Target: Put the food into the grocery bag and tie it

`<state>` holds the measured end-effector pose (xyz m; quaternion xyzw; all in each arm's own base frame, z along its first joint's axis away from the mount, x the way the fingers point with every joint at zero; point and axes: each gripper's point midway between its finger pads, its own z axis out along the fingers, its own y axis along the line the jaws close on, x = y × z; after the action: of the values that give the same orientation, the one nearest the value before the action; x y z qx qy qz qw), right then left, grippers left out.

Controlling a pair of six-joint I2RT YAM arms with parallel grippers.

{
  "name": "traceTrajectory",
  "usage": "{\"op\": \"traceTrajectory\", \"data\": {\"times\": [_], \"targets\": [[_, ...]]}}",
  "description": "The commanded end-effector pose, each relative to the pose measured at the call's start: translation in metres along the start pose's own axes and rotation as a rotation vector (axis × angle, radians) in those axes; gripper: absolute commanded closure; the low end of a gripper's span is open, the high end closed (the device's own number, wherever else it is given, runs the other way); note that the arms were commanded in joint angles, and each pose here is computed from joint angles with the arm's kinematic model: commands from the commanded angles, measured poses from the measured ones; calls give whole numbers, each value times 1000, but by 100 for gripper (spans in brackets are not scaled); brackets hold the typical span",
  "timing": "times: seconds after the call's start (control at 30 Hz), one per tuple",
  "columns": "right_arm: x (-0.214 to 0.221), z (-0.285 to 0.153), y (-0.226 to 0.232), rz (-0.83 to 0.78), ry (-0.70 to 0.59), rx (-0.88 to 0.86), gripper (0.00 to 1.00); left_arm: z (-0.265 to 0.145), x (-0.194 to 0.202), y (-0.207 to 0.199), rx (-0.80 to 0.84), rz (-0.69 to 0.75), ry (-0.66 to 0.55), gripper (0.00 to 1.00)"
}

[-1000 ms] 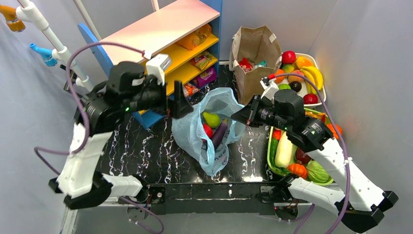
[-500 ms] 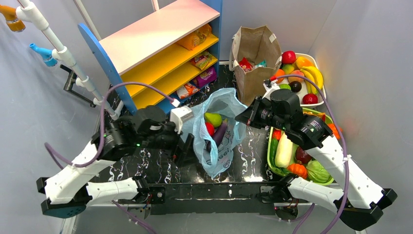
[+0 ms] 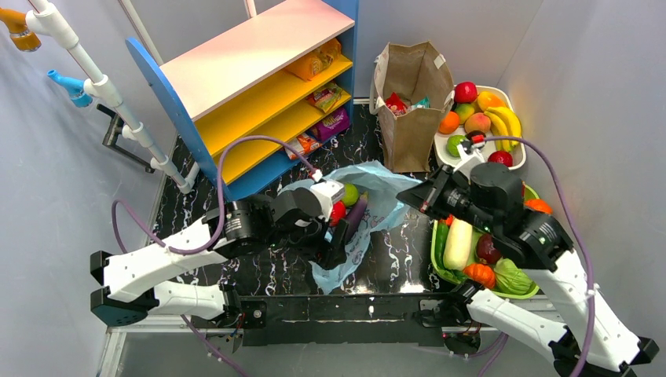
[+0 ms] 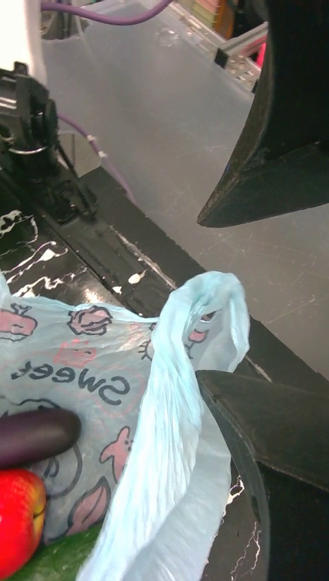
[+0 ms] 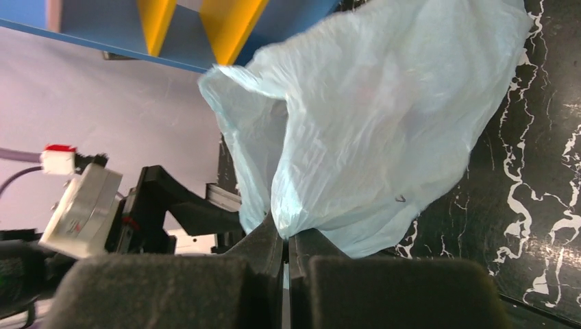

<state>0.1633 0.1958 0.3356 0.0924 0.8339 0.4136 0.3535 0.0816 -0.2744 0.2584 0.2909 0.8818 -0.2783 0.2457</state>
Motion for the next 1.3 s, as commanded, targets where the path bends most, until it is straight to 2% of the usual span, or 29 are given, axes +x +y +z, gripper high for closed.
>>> {"op": "traceTrajectory", "data": {"times": [0.0, 0.37, 0.57, 0.73, 0.87, 0.9, 0.93, 1.0, 1.27], "targets": [[-3, -6, -3, 26, -44, -13, 99, -2, -11, 5, -41, -92, -144, 28], [-3, -8, 3, -8, -34, -38, 99, 17, 13, -16, -166, 8, -92, 30], [-3, -9, 3, -30, -33, -37, 99, 12, 36, -6, -245, 34, -39, 29], [-2, -8, 1, -32, -31, -32, 99, 16, 53, 5, -274, 17, -18, 35], [-2, -5, 3, -38, -24, -38, 99, 26, 60, 6, -263, -5, -30, 48], [-2, -5, 4, -40, -21, -39, 99, 28, 59, 4, -257, -5, -39, 55], [-2, -5, 4, -44, -18, -41, 99, 29, 56, 2, -254, -3, -49, 66], [-1, -7, 5, -54, -12, -42, 99, 27, 47, -2, -257, 8, -67, 99], [-4, -43, 36, -144, 46, -117, 99, -40, -34, -36, -225, 56, -206, 100]]}}
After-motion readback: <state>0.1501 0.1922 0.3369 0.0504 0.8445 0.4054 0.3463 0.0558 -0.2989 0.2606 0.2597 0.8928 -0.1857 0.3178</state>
